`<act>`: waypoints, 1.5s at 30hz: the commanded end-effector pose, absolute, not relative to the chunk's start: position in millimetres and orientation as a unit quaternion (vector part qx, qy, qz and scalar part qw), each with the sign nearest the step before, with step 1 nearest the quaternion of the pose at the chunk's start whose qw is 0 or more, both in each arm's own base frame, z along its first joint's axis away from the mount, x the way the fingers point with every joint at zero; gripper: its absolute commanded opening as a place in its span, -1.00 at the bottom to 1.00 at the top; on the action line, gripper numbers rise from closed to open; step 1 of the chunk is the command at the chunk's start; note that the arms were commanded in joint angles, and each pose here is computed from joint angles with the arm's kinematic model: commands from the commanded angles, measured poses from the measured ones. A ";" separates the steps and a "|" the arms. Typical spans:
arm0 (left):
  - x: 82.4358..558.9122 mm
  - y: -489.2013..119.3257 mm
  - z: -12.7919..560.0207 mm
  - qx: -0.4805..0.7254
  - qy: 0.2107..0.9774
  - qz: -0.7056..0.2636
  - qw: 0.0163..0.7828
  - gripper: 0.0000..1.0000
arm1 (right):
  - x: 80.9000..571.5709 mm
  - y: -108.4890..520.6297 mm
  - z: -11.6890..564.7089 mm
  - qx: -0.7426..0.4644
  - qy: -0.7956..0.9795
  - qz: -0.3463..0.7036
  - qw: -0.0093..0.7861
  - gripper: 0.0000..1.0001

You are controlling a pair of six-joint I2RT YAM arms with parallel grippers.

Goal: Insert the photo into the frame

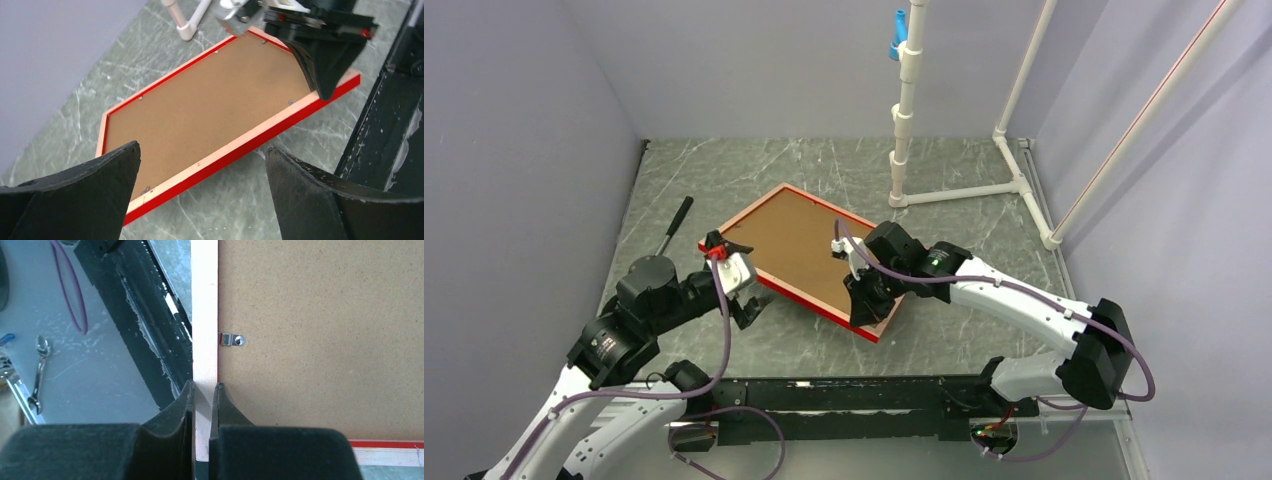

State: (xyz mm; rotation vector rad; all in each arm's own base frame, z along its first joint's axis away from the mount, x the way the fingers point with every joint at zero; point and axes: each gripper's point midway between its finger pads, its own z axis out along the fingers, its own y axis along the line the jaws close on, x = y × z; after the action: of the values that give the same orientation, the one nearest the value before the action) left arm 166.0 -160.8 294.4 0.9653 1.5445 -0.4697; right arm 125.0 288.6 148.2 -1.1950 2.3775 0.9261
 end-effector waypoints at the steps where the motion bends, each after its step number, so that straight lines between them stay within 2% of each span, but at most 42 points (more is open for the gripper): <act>1: 155.0 -179.1 302.4 0.523 0.573 -0.195 0.600 0.96 | 120.7 301.9 193.7 -0.428 0.798 0.385 0.178 -1.00; 12: 146.9 -204.4 275.1 0.677 0.432 -0.126 0.583 0.99 | 127.5 309.2 223.4 -0.424 0.783 0.419 0.180 -1.00; 22: 163.1 -213.3 246.3 0.729 0.405 -0.062 0.549 0.98 | 127.7 310.3 247.3 -0.420 0.770 0.440 0.189 -1.00; 27: 174.6 -218.5 225.0 0.751 0.416 -0.035 0.511 0.96 | 128.9 309.7 252.6 -0.419 0.769 0.440 0.198 -1.00; 36: 194.3 -222.2 204.4 0.770 0.425 0.018 0.476 0.60 | 129.9 309.4 254.9 -0.413 0.769 0.444 0.202 -1.00; 38: 199.0 -222.1 204.0 0.767 0.428 0.030 0.476 0.48 | 129.7 309.4 255.7 -0.412 0.768 0.446 0.202 -1.00; 41: 203.8 -223.0 198.6 0.773 0.429 0.041 0.465 0.17 | 128.6 310.1 258.3 -0.414 0.764 0.451 0.203 -1.00; 45: 208.9 -226.6 191.5 0.775 0.436 0.047 0.455 -0.06 | 131.1 309.2 256.7 -0.414 0.768 0.443 0.206 -1.00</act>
State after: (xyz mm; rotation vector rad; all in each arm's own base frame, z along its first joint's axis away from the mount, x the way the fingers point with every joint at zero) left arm 199.2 -220.8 188.1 1.9237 1.0914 0.0645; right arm 129.5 293.7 203.1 -1.1226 2.3739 1.1228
